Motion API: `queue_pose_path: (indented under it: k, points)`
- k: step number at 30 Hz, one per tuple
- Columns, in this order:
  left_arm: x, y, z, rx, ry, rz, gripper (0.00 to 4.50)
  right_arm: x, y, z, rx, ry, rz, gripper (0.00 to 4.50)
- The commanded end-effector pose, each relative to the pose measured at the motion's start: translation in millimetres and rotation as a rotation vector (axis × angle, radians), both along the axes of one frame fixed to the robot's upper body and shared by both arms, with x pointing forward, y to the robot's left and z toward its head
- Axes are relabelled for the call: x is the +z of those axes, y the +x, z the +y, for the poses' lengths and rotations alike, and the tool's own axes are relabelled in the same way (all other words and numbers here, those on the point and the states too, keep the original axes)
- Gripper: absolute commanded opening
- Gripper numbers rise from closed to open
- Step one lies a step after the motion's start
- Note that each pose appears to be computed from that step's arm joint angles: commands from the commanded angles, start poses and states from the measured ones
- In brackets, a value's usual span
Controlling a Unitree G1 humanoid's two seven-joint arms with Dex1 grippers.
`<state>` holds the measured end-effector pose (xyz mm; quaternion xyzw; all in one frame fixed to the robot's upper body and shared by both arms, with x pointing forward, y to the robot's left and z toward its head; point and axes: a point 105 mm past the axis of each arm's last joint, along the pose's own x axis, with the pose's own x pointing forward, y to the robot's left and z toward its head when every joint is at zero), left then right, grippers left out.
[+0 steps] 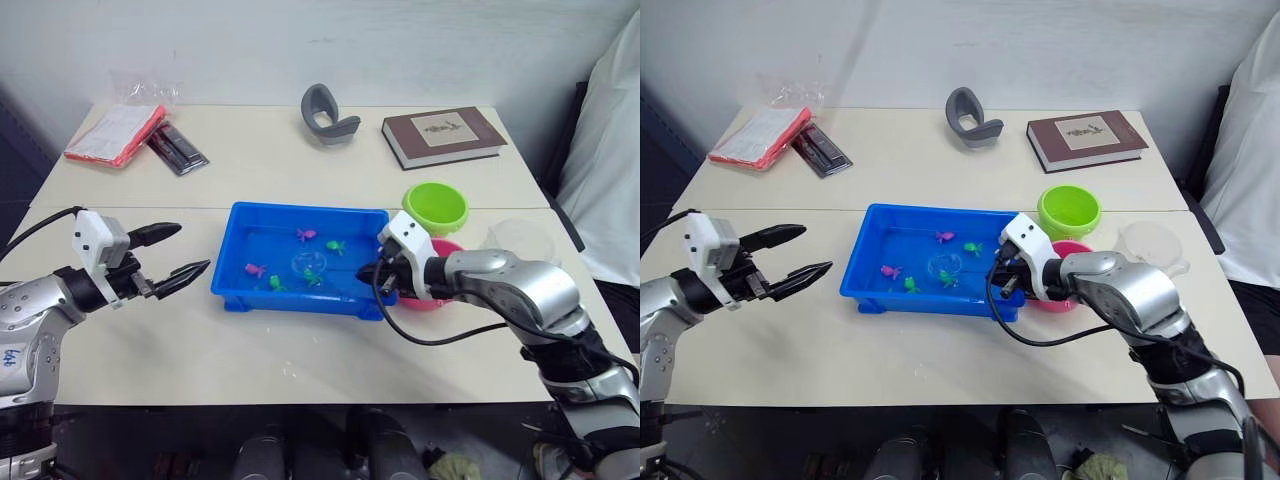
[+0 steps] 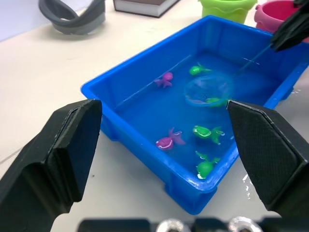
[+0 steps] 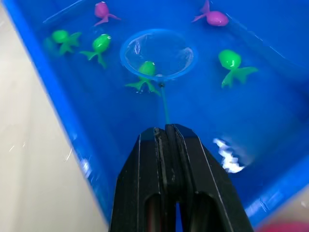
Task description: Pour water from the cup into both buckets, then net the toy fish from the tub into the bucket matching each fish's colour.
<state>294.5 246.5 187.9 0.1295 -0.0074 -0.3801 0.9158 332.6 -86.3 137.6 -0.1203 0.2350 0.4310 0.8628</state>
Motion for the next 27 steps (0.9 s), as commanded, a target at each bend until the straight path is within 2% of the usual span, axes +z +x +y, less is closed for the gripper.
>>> queue_pose_path:
  k: [1,9,13,21,27]
  points:
    - [5.7,2.7,-0.4,-0.014,0.026,0.007,4.44,2.4,12.9,4.4,-0.05,-0.029,-0.016,0.0]
    - [3.6,1.9,-2.7,-0.022,0.021,0.023,4.44,9.0,38.2,11.9,-0.129,-0.008,-0.052,0.0]
    - [0.6,0.3,-6.3,-0.033,0.013,0.036,4.44,18.1,41.9,19.0,-0.14,0.046,-0.115,0.0]
    - [-2.5,0.6,-10.2,-0.044,0.005,0.048,4.44,30.3,26.6,25.0,-0.062,0.112,-0.185,0.0]
    - [-5.5,0.3,-12.5,-0.064,0.005,0.064,4.44,40.5,5.8,18.9,0.05,0.127,-0.266,0.0]
